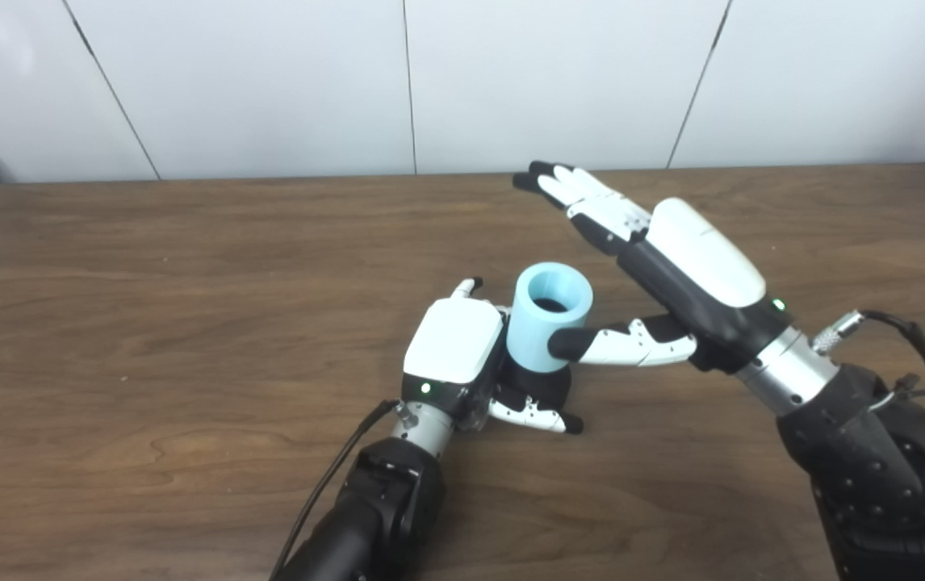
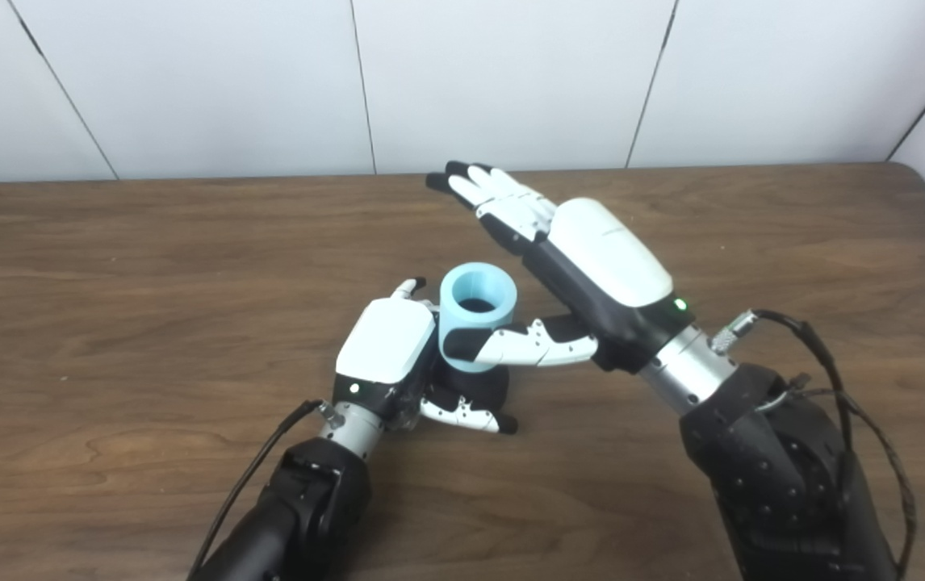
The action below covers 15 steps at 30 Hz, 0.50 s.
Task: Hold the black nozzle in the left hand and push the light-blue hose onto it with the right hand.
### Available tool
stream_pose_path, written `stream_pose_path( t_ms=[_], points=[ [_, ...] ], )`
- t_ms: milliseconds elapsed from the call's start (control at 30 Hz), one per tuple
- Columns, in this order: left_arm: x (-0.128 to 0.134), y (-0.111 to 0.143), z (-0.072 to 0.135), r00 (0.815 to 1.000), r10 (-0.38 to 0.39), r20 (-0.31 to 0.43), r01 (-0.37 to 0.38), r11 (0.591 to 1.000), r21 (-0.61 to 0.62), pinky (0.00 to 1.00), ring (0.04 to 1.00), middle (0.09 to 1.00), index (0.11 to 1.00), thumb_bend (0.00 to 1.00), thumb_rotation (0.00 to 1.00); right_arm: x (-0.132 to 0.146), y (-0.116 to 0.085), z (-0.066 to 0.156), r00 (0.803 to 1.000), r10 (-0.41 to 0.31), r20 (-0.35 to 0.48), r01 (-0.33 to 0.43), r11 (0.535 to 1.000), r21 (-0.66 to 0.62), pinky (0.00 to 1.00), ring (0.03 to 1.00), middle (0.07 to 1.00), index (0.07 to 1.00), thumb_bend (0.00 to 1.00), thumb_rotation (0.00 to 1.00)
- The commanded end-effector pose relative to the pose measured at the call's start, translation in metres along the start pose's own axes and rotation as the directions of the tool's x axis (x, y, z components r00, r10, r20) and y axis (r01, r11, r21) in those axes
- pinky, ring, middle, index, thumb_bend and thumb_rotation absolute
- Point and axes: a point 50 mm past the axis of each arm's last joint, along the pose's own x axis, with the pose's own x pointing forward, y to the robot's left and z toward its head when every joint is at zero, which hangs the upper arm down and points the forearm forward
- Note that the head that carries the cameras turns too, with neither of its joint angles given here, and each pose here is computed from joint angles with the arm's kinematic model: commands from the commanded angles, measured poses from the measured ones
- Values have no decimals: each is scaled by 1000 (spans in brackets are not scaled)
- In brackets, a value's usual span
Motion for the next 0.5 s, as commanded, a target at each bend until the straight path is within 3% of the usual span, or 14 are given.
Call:
stream_pose_path(
  t_ms=[0,233,433,467],
  points=[
    [-8,-18,-6,994,-100,-33,100,995,5,924,631,515,474,523,0,3,-12,8,996,-76,40,76,997,2,904,976,973,946,586,1000],
    [-8,-17,-6,996,-85,-31,85,996,-12,916,622,510,476,523,0,2,-9,3,998,-56,19,56,998,10,893,969,967,938,572,997],
    [-8,-14,-9,998,-58,-24,58,998,-6,849,639,505,489,524,0,2,-7,1,999,-39,0,39,999,-1,900,966,961,939,570,1000],
    [-8,-14,-10,999,-51,-20,50,999,-4,844,654,572,492,524,31,2,-6,0,999,-38,0,38,999,-3,904,966,959,939,568,1000]
  ],
)
